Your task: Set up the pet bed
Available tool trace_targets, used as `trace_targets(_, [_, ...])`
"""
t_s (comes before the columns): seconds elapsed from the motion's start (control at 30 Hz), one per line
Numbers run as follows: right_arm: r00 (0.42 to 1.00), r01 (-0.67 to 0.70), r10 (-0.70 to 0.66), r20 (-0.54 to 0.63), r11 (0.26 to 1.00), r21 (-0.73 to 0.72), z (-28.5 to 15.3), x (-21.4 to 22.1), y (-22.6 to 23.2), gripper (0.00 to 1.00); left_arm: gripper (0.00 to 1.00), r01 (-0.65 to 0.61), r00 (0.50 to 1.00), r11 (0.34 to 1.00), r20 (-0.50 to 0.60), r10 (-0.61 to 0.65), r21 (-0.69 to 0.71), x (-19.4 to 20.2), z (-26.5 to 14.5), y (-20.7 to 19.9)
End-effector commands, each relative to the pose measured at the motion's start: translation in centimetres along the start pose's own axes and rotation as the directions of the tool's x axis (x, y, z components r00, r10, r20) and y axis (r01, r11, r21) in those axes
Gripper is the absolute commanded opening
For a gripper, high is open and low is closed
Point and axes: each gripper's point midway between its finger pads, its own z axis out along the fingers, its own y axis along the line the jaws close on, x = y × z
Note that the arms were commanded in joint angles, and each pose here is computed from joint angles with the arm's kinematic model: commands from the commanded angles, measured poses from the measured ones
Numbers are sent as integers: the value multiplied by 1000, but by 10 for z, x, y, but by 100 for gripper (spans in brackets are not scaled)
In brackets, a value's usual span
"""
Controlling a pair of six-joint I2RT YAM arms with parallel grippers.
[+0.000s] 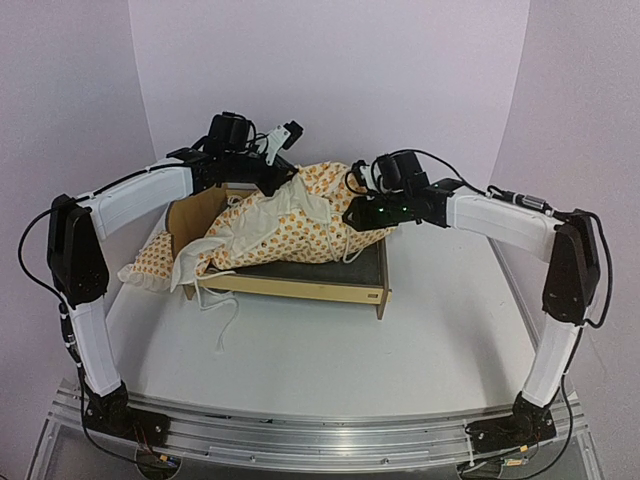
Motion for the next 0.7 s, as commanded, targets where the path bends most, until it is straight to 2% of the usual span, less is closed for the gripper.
trace_targets(0.0, [996,-54,52,-70,998,-21,8,21,0,32,0,-15,998,1000,68,15,-5,-25,-23,-1])
trace_targets(0.23, [988,-63,67,-142,998,26,-13,71,-10,43,0,-4,997,1000,78,6,-25,-26,-21,3])
trace_targets(0.33, [988,-5,13,-153,999,49,-18,86,-3,45,0,-16,997,999,80,19,-45,-28,-21,8])
trace_targets(0.67, [988,144,-143,-65,990,9,27,76,14,42,0,-8,997,999,72,11,-39,-24,-21,9])
